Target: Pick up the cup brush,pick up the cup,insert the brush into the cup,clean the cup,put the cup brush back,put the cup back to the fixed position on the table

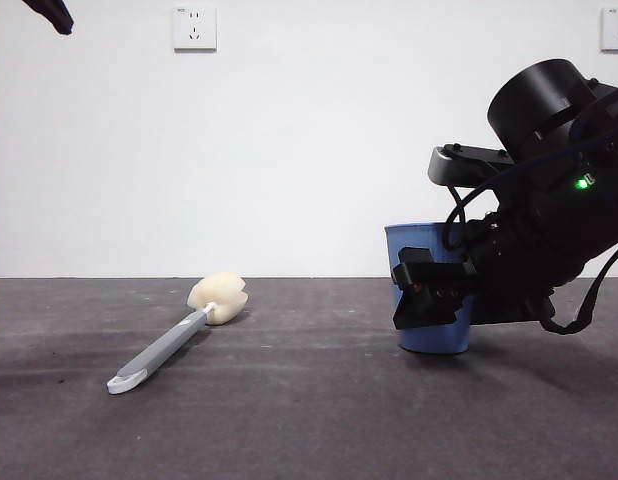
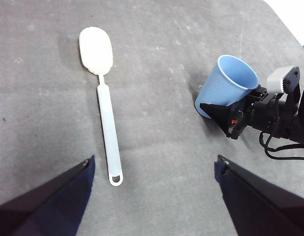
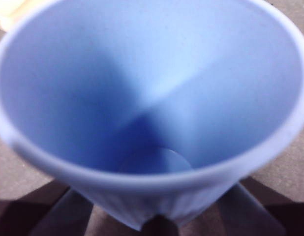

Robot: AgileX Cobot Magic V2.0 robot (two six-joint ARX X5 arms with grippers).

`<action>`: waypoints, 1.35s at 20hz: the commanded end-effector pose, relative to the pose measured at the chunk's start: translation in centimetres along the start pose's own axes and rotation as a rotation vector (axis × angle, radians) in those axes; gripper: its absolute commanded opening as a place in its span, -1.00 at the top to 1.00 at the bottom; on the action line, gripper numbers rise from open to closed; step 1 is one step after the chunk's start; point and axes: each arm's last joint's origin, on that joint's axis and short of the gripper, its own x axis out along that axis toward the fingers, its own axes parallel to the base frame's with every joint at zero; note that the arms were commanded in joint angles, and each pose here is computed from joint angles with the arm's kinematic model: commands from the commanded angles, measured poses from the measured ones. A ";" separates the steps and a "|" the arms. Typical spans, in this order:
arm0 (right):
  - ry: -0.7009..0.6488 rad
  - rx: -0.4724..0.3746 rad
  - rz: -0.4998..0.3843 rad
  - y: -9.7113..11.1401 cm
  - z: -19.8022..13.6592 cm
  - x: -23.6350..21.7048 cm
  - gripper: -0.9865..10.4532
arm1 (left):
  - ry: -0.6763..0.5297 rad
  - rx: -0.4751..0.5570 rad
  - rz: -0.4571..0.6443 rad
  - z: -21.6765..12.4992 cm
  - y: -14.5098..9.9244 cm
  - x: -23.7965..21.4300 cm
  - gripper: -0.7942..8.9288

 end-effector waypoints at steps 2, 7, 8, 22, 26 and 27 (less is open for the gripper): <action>0.120 0.004 0.023 0.2 -2.0 0.1 0.32 | -0.001 0.012 0.004 -0.1 0.1 0.1 0.00; 0.109 0.004 0.023 0.2 -1.9 0.1 0.04 | -0.001 0.012 0.004 -0.1 0.1 0.1 0.00; 0.109 0.004 0.023 0.2 -1.9 0.1 0.04 | -0.001 0.012 0.004 -0.1 0.1 0.1 0.00; 0.156 0.060 0.021 0.2 1.1 -5.6 -0.08 | -0.001 0.015 0.006 -0.1 0.1 0.1 0.00; 0.171 0.119 0.110 0.6 2.4 -12.0 -0.05 | 0.003 0.042 -0.001 -0.2 0.1 0.1 0.00; 0.140 0.134 0.160 0.7 2.8 -14.0 -0.05 | 0.006 0.042 -0.006 -0.2 0.1 0.1 0.00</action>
